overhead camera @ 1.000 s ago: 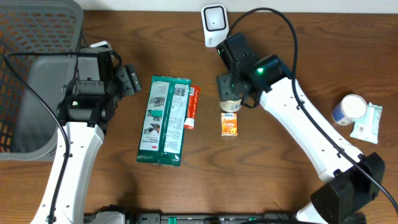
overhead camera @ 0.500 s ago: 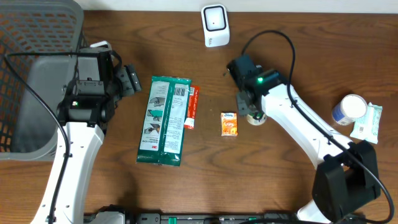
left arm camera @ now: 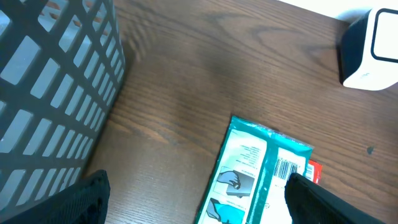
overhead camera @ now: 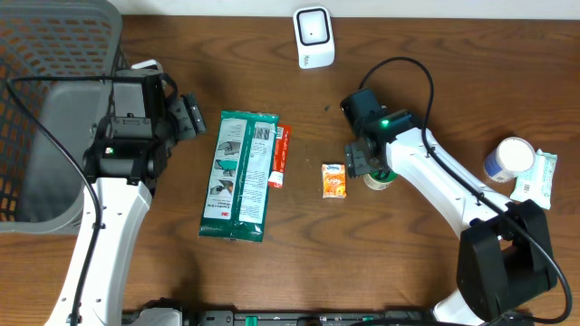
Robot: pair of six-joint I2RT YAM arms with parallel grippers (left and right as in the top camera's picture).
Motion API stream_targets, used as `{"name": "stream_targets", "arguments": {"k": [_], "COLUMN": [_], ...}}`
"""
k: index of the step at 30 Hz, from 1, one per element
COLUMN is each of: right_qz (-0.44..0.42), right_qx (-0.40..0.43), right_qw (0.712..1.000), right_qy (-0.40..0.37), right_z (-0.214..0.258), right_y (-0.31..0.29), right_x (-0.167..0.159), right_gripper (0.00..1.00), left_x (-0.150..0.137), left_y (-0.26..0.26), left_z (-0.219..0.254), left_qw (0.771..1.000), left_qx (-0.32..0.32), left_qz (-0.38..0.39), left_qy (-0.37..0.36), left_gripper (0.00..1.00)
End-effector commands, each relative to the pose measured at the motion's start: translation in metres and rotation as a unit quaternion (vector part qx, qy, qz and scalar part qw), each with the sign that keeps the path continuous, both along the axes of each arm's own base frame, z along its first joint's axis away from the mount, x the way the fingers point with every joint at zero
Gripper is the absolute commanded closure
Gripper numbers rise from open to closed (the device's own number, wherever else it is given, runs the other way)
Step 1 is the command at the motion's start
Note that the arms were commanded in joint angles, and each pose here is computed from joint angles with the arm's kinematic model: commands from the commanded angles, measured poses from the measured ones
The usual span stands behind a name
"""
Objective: Scan the item barcode
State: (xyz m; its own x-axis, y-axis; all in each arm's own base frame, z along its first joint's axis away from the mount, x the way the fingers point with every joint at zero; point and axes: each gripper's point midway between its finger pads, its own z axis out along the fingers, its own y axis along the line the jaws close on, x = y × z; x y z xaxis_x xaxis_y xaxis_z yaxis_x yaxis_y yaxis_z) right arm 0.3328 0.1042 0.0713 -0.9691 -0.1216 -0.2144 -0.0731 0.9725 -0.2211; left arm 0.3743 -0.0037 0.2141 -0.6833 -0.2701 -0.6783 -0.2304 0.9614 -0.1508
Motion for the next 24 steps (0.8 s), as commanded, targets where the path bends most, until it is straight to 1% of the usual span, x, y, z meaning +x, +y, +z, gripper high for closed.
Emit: {"name": "stream_targets", "arguments": {"k": [1, 4, 5, 6, 10, 17, 20, 24], "right_qz": [-0.004, 0.005, 0.014, 0.020, 0.013, -0.006, -0.008, -0.014], "right_qx": [0.014, 0.069, 0.092, 0.113, 0.179, 0.174, 0.155, 0.157], "right_qw": [1.000, 0.997, 0.995, 0.993, 0.982, 0.980, 0.983, 0.982], "right_qy": [-0.001, 0.015, 0.022, 0.028, 0.060, 0.100, 0.102, 0.100], "right_z": [0.018, 0.039, 0.047, 0.054, 0.068, 0.043, 0.027, 0.005], "right_y": [-0.003, 0.008, 0.012, 0.015, 0.017, 0.007, 0.002, 0.001], "right_x": [0.008, 0.012, 0.013, 0.013, 0.007, -0.009, -0.012, -0.015], "right_gripper": [0.10, 0.09, 0.04, 0.01, 0.01, 0.01, 0.01, 0.01], "left_x": [-0.001, -0.001, -0.001, -0.001, -0.001, -0.001, -0.001, -0.001], "left_y": [0.003, 0.003, 0.003, 0.003, 0.003, 0.003, 0.003, 0.003], "left_z": [0.002, 0.002, 0.002, 0.002, 0.002, 0.002, 0.002, 0.002], "left_qw": [1.000, 1.000, 1.000, 1.000, 1.000, 1.000, 1.000, 1.000], "left_qx": [0.002, 0.002, 0.002, 0.002, 0.002, 0.002, 0.002, 0.002], "left_qz": [0.008, 0.008, 0.008, 0.008, 0.008, 0.008, 0.008, 0.008], "left_qy": [-0.004, -0.004, -0.004, -0.004, -0.004, -0.004, -0.004, -0.004], "left_gripper": [0.14, 0.14, 0.14, 0.14, 0.14, 0.14, 0.14, 0.14]}}
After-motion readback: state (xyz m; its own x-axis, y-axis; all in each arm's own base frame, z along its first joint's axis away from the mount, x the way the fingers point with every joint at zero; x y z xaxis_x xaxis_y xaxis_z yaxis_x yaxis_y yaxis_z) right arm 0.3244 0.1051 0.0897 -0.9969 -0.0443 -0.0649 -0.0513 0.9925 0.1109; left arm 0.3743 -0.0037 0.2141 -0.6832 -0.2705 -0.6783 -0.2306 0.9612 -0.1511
